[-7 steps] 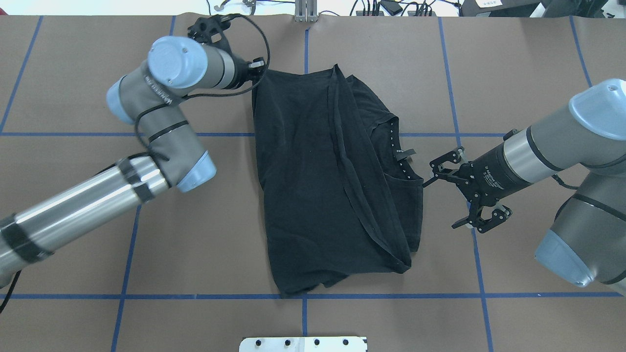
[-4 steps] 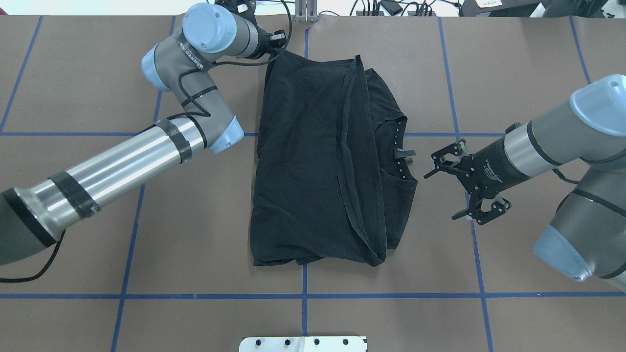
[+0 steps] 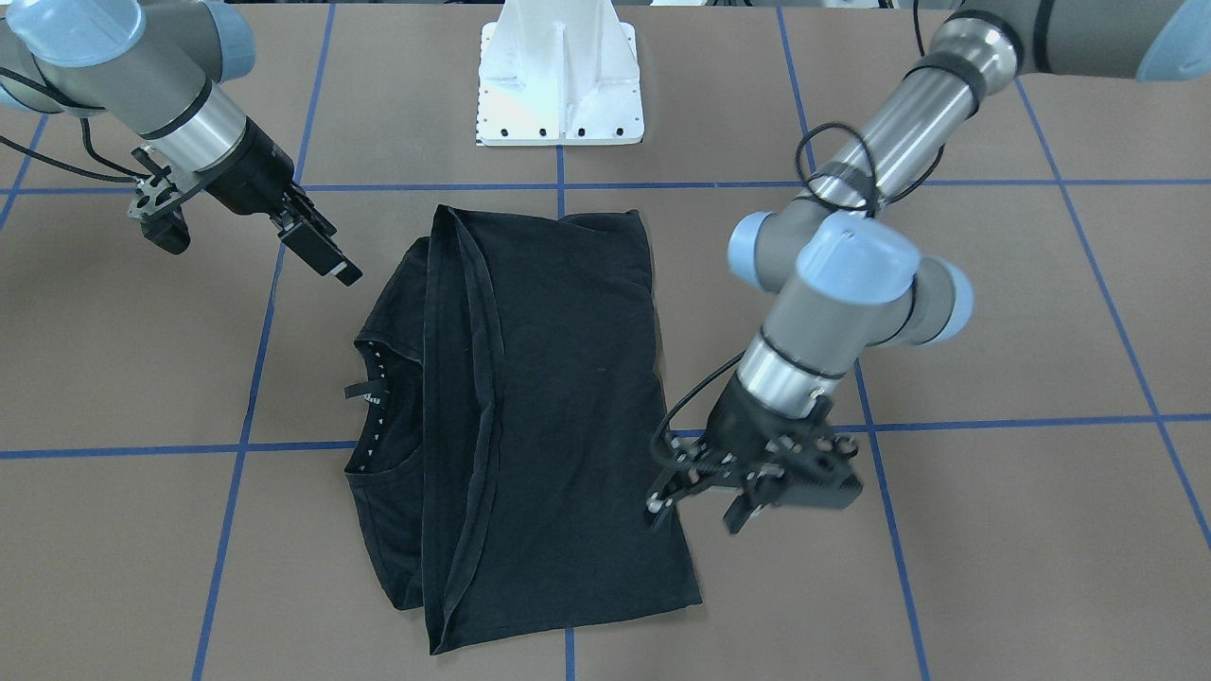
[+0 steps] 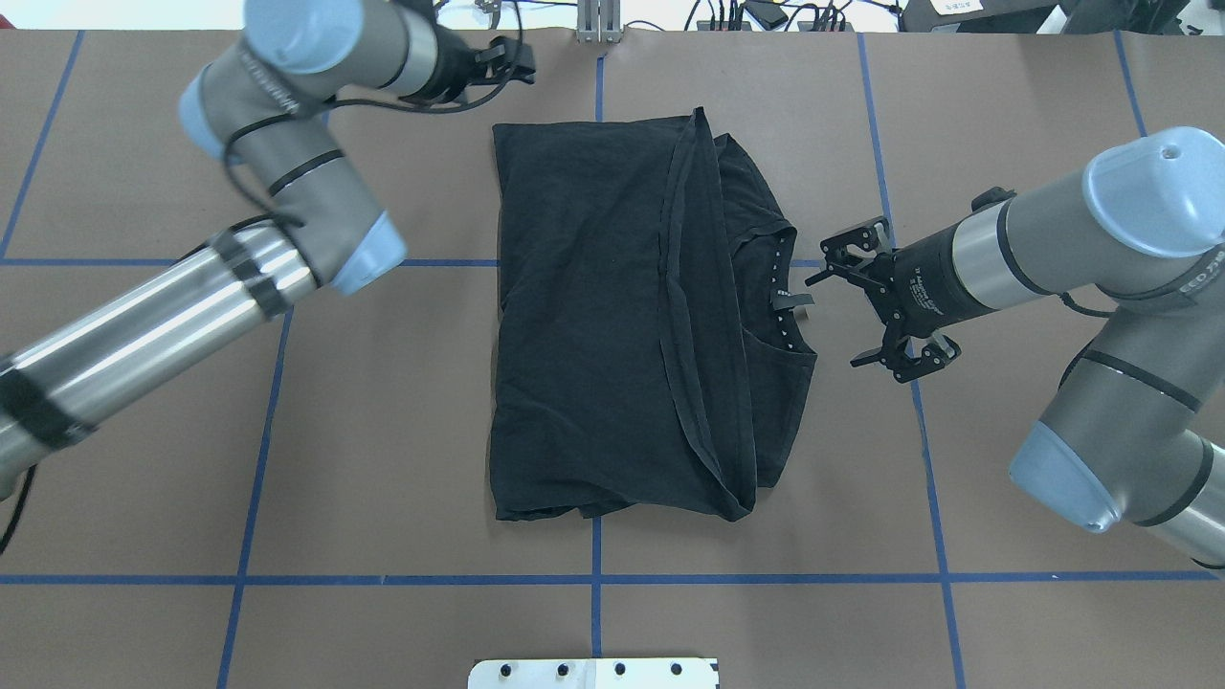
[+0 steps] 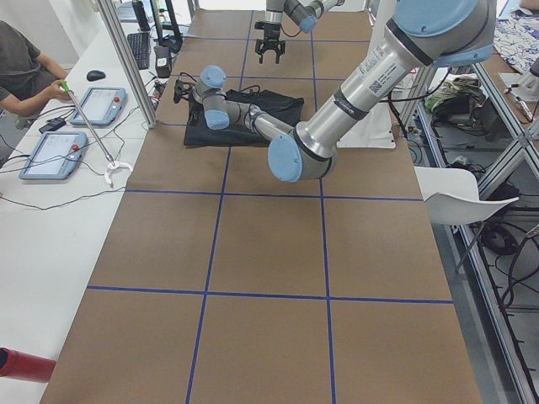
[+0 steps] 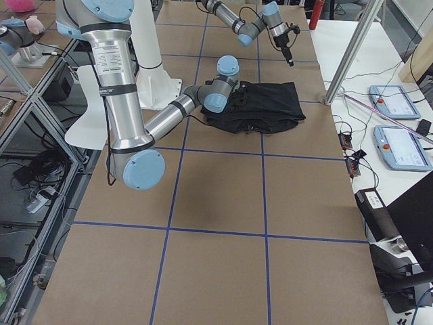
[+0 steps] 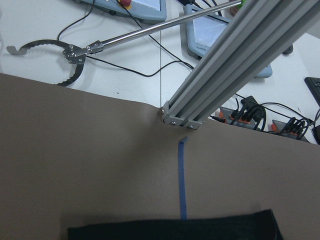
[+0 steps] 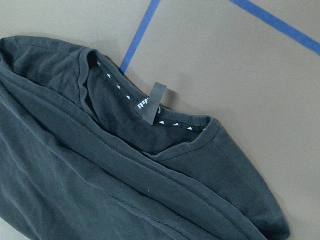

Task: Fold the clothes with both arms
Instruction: 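Release the shirt and raise the right gripper while the left arm withdraws, then lower the right gripper onto the shirt's folded side edge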

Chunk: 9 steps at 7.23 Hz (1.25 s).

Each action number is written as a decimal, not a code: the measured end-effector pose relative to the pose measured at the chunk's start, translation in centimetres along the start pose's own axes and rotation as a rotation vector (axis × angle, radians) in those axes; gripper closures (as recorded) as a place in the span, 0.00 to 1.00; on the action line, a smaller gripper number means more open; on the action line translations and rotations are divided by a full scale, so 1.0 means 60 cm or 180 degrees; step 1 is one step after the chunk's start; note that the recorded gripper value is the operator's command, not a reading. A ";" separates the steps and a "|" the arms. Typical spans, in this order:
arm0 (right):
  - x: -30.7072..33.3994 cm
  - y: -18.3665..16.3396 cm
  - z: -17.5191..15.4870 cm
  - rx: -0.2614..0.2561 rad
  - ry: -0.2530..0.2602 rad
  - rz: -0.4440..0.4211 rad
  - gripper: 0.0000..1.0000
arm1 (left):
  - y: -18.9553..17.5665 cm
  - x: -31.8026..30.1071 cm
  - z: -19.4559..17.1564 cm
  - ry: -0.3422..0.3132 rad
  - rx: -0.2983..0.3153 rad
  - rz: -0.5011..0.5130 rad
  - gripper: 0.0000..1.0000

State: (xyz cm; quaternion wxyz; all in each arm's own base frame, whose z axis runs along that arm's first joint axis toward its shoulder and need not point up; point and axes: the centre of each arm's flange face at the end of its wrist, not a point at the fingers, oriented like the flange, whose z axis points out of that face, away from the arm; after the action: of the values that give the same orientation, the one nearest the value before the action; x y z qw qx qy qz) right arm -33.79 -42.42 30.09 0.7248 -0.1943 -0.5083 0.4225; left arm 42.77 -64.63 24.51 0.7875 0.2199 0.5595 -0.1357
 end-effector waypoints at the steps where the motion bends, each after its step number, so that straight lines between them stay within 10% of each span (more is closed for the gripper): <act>1: 0.004 0.034 0.022 0.0044 -0.0045 -0.0108 0.01 | 0.039 -0.051 -0.060 0.0060 -0.0058 -0.0012 0.00; 3: 0.032 0.113 0.077 0.0088 0.0027 -0.0647 0.18 | 0.110 -0.142 -0.167 0.0086 -0.0160 -0.0062 0.00; 9: 0.058 0.241 0.195 0.0186 0.0879 -0.3810 0.64 | 0.184 -0.241 -0.248 -0.0057 -0.0272 -0.0118 0.00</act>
State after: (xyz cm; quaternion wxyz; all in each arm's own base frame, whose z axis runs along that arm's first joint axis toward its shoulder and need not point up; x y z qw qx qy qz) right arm -49.91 -33.13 26.56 0.9005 0.0918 -0.4188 -0.0731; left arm 30.73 -48.12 36.16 0.7985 0.1744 0.5617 -0.1283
